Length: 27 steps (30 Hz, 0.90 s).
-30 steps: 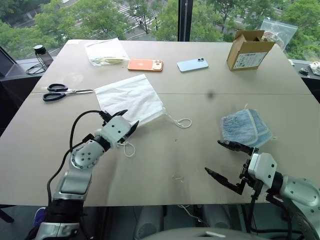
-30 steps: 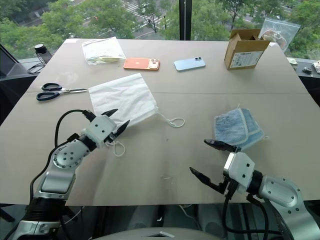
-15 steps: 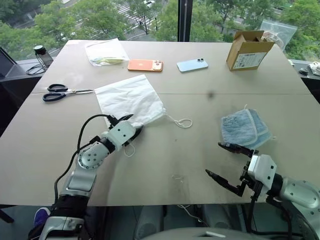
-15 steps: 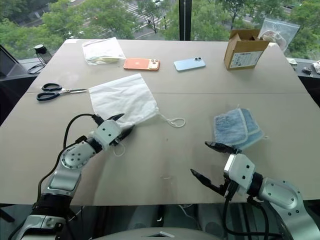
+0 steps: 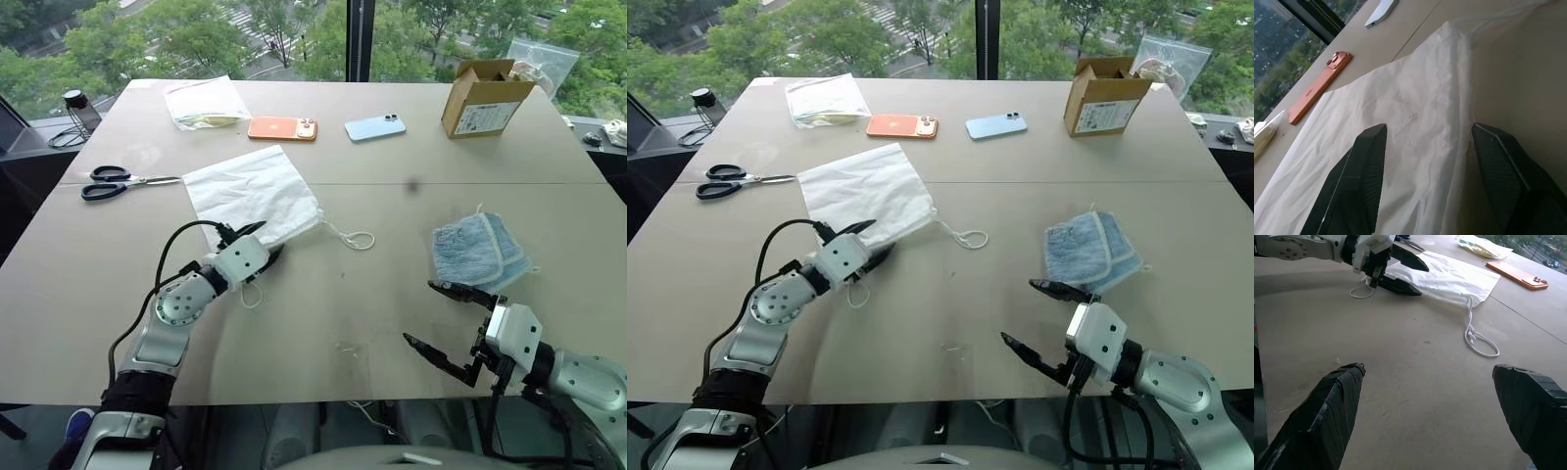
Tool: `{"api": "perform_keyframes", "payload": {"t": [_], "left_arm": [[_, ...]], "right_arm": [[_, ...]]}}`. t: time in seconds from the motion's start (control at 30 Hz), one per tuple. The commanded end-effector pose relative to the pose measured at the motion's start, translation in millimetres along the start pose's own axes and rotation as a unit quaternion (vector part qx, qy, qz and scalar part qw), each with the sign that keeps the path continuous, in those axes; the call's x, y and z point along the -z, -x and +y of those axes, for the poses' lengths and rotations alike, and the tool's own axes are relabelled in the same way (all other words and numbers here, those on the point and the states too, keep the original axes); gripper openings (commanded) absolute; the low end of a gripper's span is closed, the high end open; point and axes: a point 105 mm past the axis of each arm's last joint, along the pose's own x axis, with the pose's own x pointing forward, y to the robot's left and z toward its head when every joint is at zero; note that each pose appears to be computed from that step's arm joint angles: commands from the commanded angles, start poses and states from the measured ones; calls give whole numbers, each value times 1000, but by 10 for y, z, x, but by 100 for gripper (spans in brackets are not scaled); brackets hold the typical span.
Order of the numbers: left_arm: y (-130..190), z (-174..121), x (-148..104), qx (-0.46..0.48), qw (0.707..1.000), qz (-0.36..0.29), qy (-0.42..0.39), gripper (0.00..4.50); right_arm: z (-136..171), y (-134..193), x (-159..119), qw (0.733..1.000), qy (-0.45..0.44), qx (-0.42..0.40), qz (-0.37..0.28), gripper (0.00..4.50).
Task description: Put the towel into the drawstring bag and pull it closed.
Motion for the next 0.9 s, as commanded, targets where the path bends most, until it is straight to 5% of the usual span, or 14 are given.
{"api": "perform_keyframes", "payload": {"t": [0.03, 0.5, 0.9], "left_arm": [[31, 121, -33, -19, 1000, -4, -17, 283], [-61, 207, 37, -61, 998, 28, -17, 283], [-59, 190, -88, -38, 999, -8, -7, 283]], "right_arm": [[12, -1, -120, 1000, 20, -3, -18, 450], [5, 3, -119, 1000, 18, -4, -16, 450], [13, -23, -121, 1000, 18, -2, -19, 450]]}}
